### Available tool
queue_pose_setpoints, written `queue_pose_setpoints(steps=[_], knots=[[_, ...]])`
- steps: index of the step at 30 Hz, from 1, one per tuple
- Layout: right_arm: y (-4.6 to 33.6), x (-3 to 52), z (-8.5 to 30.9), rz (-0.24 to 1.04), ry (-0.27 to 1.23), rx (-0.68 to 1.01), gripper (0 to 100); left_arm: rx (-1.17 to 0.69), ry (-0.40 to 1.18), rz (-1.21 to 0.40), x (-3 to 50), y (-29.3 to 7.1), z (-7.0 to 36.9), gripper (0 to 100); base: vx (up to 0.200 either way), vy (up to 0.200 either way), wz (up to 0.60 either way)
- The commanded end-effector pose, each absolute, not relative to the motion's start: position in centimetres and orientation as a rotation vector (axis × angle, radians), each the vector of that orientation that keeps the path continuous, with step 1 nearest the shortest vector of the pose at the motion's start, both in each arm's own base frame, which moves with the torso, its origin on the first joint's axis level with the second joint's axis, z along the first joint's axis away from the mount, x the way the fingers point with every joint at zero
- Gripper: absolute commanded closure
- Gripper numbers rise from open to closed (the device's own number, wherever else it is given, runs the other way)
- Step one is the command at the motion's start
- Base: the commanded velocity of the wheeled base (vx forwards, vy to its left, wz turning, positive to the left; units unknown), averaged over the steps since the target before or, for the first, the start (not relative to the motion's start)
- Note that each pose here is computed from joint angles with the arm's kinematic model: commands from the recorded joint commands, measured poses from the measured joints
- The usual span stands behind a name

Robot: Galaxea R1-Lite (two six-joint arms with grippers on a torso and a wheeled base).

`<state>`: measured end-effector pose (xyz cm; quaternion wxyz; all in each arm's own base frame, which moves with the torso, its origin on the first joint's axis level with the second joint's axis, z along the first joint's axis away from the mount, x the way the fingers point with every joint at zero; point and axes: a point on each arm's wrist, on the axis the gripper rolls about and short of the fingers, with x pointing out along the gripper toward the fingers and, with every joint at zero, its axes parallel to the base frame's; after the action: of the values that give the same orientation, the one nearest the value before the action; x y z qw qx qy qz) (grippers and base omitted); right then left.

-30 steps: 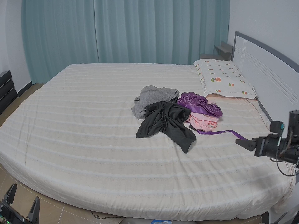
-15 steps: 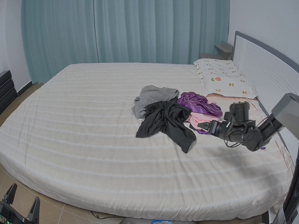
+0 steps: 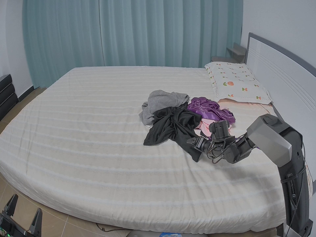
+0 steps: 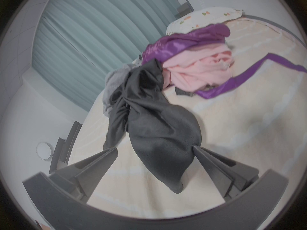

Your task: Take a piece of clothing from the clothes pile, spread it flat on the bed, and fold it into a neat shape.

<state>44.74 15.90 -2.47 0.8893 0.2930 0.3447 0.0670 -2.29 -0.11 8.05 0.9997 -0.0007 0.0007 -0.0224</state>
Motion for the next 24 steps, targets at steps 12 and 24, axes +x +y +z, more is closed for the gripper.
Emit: queue_pose_setpoints(steps=[12,24], knots=[[17.0,45.5,-4.6,0.115,0.71,0.595,100,-0.002,0.011,-0.044,-2.2,-0.1,7.5,0,0.0,0.0,0.0],[17.4,44.9,-2.5,0.119,0.697,0.661,100,-0.002,0.011,-0.044,-2.2,-0.1,7.5,0,0.0,0.0,0.0]])
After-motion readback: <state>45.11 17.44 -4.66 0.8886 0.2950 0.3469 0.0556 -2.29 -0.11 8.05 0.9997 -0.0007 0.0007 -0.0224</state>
